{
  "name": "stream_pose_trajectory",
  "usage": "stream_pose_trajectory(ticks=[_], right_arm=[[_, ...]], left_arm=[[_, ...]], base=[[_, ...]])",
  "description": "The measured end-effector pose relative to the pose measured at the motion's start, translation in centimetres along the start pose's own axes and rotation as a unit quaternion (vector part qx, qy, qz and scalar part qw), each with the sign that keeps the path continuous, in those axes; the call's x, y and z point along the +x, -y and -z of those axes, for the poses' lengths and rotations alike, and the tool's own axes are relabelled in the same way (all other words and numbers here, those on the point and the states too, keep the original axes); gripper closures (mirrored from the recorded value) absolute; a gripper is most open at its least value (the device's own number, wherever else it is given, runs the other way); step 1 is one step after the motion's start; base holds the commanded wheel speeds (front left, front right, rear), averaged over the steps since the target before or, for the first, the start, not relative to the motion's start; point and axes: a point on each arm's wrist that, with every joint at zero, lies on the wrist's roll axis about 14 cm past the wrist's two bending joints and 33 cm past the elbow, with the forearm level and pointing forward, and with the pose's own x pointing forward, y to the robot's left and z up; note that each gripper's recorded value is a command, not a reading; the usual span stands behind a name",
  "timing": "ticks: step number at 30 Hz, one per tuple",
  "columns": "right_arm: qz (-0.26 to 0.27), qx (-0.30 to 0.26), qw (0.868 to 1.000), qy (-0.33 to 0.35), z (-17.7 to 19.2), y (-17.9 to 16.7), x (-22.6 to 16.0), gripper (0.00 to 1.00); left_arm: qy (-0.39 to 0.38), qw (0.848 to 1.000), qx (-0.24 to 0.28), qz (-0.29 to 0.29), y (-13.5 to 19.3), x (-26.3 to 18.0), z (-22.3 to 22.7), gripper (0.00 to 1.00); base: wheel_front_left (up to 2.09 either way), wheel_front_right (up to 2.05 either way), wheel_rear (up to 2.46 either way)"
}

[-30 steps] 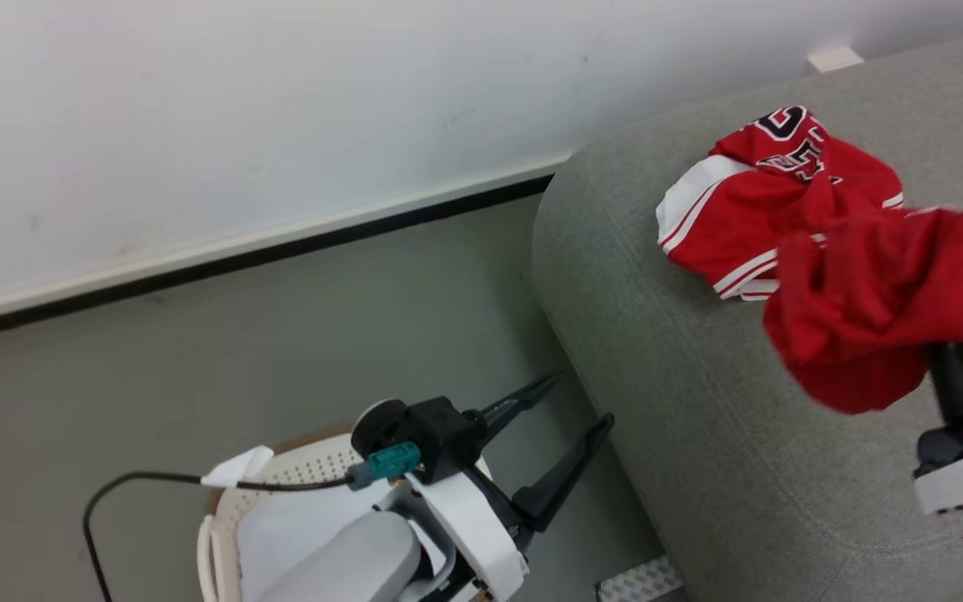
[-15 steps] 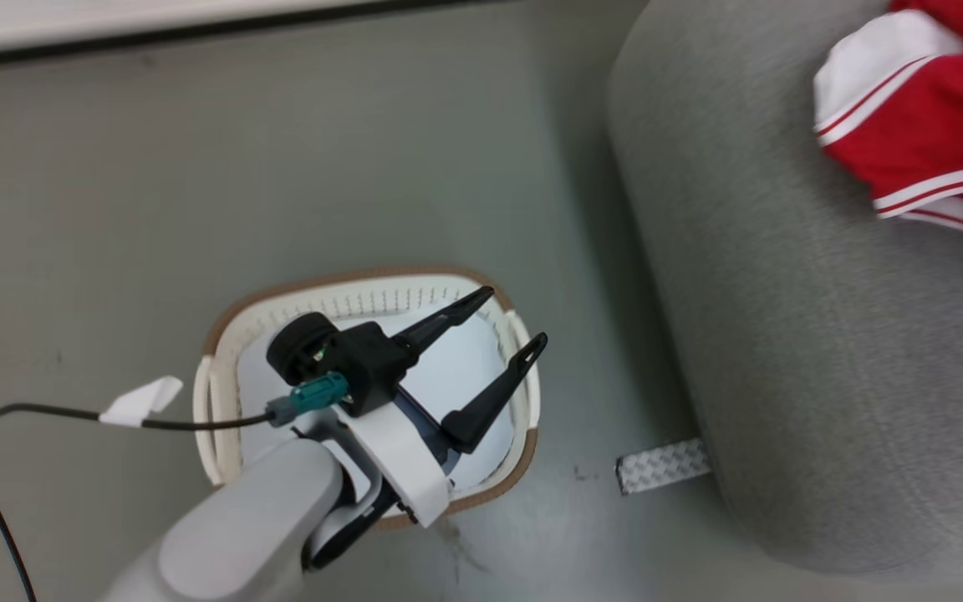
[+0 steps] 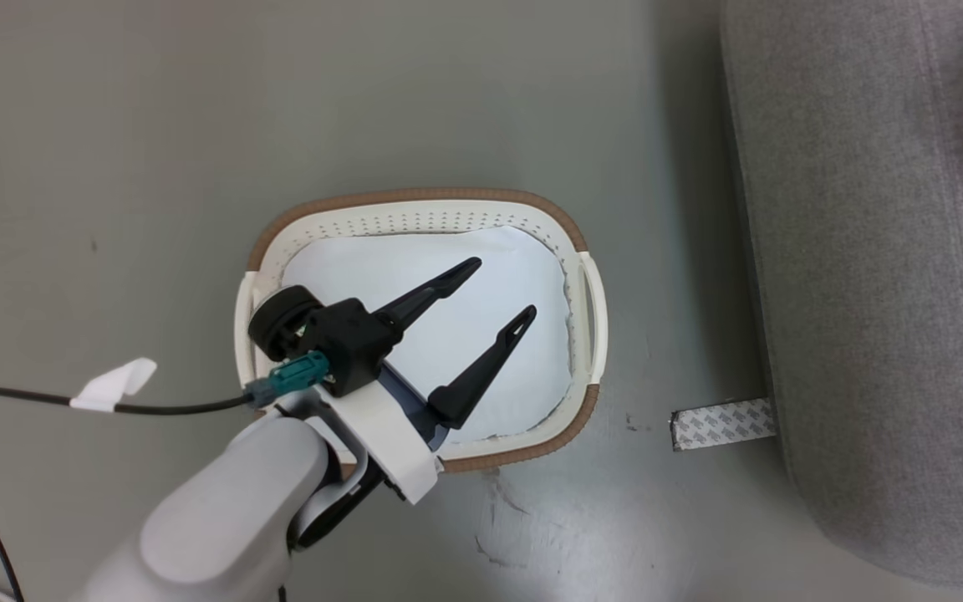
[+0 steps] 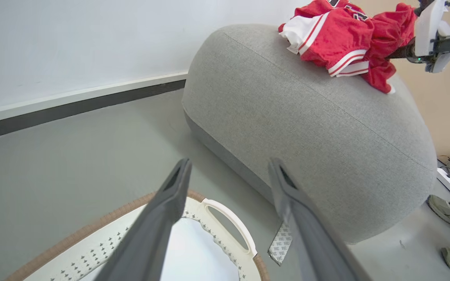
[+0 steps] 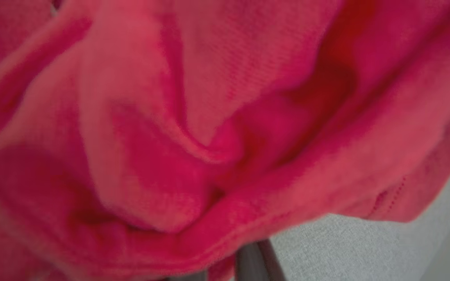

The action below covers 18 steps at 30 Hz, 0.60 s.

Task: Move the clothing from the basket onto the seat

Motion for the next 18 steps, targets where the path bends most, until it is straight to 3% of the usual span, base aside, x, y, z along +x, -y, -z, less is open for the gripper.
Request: stream_pose_trajectory(ticks=[1, 3, 10, 18], right_arm=[[0.002, 0.001, 1.000, -0.004, 0.0, 0.0, 0.1, 0.77], [0.010, -0.001, 1.000, -0.003, -0.4, 0.4, -0.1, 0.00], [0.000, -0.011, 1.000, -0.014, -1.0, -0.2, -2.2, 0.00], [-0.023, -0.030, 0.997, -0.067, 0.2, 1.2, -8.0, 0.00]], left_arm=[[0.000, 1.000, 0.001, -0.003, -0.1, -0.1, -0.1, 0.00], [0.001, 1.000, 0.003, -0.006, -0.2, -0.2, -0.3, 0.00], [0.006, 1.000, 0.009, -0.011, 1.3, -0.7, -1.8, 0.00], [0.023, 0.999, 0.019, -0.023, 4.4, -1.7, -4.7, 0.00]], base=[[0.00, 0.00, 0.00], [0.00, 0.00, 0.00], [0.00, 0.00, 0.00], [0.00, 0.00, 0.00]])
